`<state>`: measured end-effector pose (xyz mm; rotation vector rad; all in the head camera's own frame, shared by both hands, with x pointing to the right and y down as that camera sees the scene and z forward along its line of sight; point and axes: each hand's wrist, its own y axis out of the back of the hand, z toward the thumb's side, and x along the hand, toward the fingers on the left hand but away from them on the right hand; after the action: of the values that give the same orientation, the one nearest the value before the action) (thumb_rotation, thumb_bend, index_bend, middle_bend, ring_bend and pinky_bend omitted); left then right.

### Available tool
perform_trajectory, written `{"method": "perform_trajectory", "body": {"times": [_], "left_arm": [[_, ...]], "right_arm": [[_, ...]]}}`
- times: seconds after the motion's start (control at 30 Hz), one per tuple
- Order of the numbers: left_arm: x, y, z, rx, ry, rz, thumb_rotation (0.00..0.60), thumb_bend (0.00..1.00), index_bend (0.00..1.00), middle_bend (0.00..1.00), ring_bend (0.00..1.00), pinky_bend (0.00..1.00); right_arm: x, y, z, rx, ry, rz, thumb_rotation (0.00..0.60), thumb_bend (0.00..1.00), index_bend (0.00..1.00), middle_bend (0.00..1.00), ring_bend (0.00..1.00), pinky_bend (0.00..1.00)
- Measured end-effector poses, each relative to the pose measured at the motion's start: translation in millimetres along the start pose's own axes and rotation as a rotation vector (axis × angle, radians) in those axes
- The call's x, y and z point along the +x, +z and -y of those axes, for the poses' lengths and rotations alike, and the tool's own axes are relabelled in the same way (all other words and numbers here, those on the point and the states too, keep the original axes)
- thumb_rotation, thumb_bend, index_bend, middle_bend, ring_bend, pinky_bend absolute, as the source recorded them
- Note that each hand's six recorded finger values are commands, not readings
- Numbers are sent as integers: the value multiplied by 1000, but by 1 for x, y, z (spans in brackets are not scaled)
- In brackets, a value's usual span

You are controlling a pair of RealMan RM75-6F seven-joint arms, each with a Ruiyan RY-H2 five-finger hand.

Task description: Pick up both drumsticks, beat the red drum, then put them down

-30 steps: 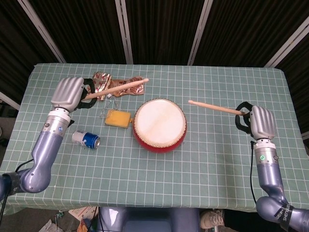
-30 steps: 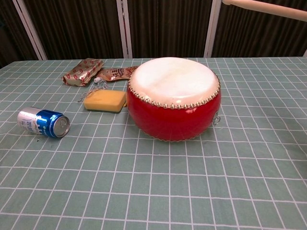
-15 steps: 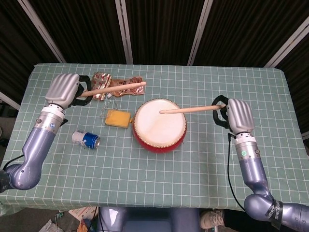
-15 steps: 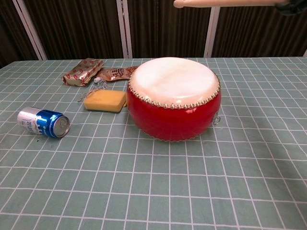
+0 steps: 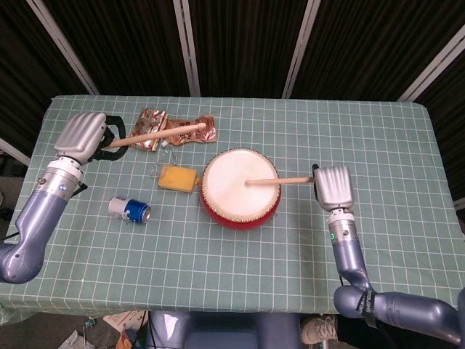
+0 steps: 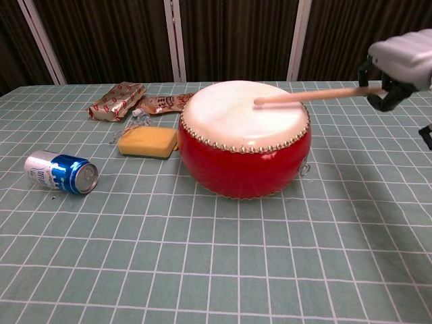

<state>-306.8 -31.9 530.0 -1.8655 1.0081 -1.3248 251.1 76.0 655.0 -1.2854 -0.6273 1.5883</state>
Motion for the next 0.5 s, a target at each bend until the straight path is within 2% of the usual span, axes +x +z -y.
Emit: {"method": "perform_trajectory", "body": {"times": [0.1,0.2,0.27,0.37,0.5], "left_arm": [[0,-5,3,2,-9,-6,600,557,755,1000,1000,1000],[0,-5,4,3,-12,-2,600,557,755,1000,1000,1000],[-1,-3,5,0,-13,3,600,557,755,1000,1000,1000],[-2,4,6,4,-13,16,600,557,755,1000,1000,1000],[-3,18,7,13,-11,40,600,556,755,1000,1000,1000]], "right_arm": [[-3,6,16,153,-14,24,600,674,959,1000,1000,1000],[-6,3,13,163,-34,52,600,674,959,1000,1000,1000],[-6,0,6,105,-47,67,600,674,959,1000,1000,1000],[-5,-10,-13,-44,-76,93,600,674,959,1000,1000,1000],[2,-40,-45,-250,-125,126,600,674,959,1000,1000,1000]]}}
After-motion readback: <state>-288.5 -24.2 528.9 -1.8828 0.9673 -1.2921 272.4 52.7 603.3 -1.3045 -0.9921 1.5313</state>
